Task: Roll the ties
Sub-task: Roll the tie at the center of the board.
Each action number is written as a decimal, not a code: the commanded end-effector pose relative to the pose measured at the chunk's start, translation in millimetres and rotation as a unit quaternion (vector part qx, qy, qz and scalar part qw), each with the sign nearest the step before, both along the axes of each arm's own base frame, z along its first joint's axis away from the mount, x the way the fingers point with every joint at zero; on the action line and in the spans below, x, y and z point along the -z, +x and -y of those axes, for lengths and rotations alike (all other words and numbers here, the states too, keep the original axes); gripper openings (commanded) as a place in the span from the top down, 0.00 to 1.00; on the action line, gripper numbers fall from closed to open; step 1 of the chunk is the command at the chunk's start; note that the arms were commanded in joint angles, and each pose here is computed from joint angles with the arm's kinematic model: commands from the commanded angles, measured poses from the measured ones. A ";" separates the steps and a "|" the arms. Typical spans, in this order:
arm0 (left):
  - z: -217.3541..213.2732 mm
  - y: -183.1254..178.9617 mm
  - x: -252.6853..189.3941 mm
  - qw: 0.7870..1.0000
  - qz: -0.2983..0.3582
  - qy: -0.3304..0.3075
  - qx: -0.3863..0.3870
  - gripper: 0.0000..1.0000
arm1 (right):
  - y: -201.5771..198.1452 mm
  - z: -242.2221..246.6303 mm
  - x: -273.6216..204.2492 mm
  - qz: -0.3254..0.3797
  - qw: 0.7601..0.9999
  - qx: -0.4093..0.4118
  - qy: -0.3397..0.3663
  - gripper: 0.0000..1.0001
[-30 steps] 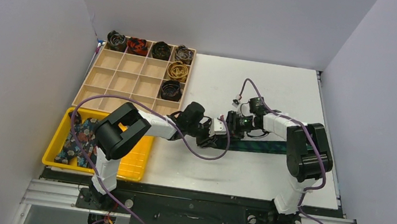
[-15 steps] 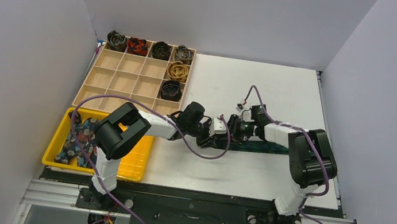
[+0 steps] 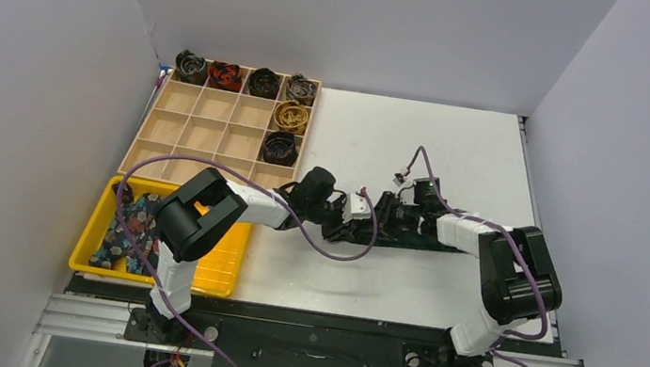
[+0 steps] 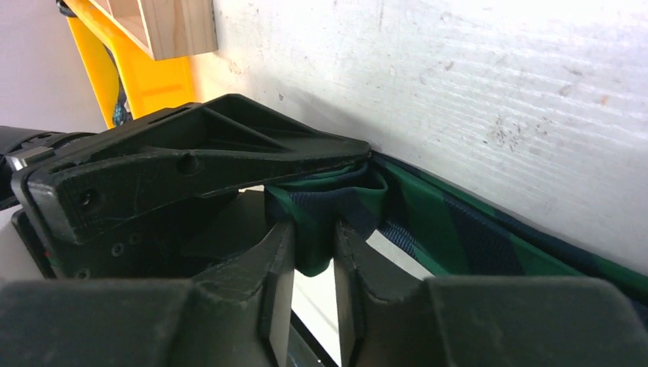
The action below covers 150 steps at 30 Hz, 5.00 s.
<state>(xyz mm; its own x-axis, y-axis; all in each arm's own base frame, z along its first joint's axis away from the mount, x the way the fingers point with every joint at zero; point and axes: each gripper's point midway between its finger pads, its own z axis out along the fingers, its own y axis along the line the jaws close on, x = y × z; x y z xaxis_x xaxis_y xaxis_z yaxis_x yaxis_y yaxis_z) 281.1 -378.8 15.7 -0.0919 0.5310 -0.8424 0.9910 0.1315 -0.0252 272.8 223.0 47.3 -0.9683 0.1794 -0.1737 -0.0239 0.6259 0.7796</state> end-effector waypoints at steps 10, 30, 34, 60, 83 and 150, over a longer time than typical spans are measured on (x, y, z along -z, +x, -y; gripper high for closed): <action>-44.3 -23.6 66.6 0.992 -0.070 0.096 -0.031 0.52 | -12.7 47.8 52.7 -0.039 0.991 -0.032 -0.125 1.00; 11.7 -6.2 -13.9 0.988 0.015 -0.152 0.033 0.22 | -12.3 101.4 87.2 -0.106 0.965 -0.024 -0.237 1.00; 25.1 -6.0 -9.4 0.986 0.014 -0.167 0.025 0.27 | -12.5 101.0 92.4 -0.110 0.963 -0.037 -0.244 1.00; 13.9 -14.0 47.7 0.998 -0.030 -0.056 -0.027 0.93 | -4.0 57.7 43.4 -0.029 0.982 -0.082 -0.169 0.79; -31.5 -43.1 78.8 0.987 -0.119 0.106 -0.004 0.99 | 23.3 2.9 -10.4 0.032 0.999 -0.019 -0.022 0.53; 29.4 -17.6 45.9 0.986 -0.106 -0.081 -0.097 1.00 | -3.9 104.3 -6.3 -0.030 0.979 -0.116 -0.165 0.82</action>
